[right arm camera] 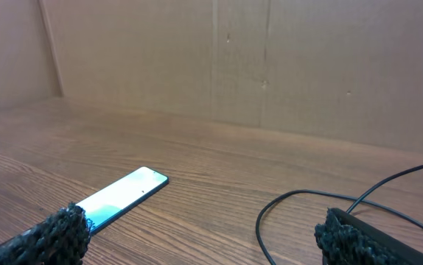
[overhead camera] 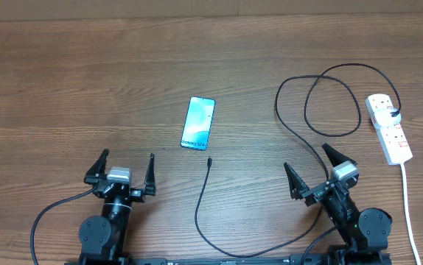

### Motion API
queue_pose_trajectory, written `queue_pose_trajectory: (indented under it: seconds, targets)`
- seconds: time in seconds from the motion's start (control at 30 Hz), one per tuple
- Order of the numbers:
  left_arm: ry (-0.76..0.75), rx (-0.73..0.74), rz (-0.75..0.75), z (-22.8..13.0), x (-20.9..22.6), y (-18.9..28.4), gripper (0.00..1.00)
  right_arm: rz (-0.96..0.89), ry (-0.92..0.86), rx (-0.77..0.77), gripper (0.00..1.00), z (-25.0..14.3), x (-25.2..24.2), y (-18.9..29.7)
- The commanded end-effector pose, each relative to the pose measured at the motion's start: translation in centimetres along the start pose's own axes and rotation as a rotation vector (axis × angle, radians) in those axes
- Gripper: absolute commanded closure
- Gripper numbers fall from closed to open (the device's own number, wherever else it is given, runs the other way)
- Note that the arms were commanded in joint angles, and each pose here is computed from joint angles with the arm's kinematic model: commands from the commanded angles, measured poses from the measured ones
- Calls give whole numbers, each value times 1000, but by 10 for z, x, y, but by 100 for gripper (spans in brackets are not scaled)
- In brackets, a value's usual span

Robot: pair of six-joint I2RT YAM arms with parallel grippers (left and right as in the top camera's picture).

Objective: Plug charger to phone and switch on socket
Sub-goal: 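Move the left gripper forward over the phone and lower onto it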

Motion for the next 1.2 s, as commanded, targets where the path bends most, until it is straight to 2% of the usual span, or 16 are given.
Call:
queue_pose_trajectory:
  seconds: [0.0,0.07,0.23,0.33,0.53,0.73,0.93,1.17]
  targets:
    - [47,-40,-140,19,-12,5,0,5,-4,-4,0,-2,1,0]
    - [81,-64,-188,36,-17,10,0,5,-4,-4,0,-2,1,0]
    - [96,-106,-200,88,-25,28,0,5,-4,-4,0,-2,1,0]
    - [98,-84,-198,124,-30,37,0,5,-4,-4,0,-2,1,0]
    - [113,92,-192,192,-41,30,0,5,-4,-4,0,-2,1,0]
    - [118,380,-239,248,-54,-4,1,6,-4,-4,0,-2,1,0]
    - [139,698,-173,266,-54,-49,0,5,-4,-4,0,-2,1,0]
    - [221,986,-110,233,-49,-104,0,5,-4,-4,0,-2,1,0]
Point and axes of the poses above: each gripper's point midway between its finger pads, its own y axis back along the fingers, its own x axis along the line the jaws close on, z = x × y, the point moved 10 cm from there along y, back along the fingers, and after that the axes turned 11 degrees about y, right-handed, at the moved point
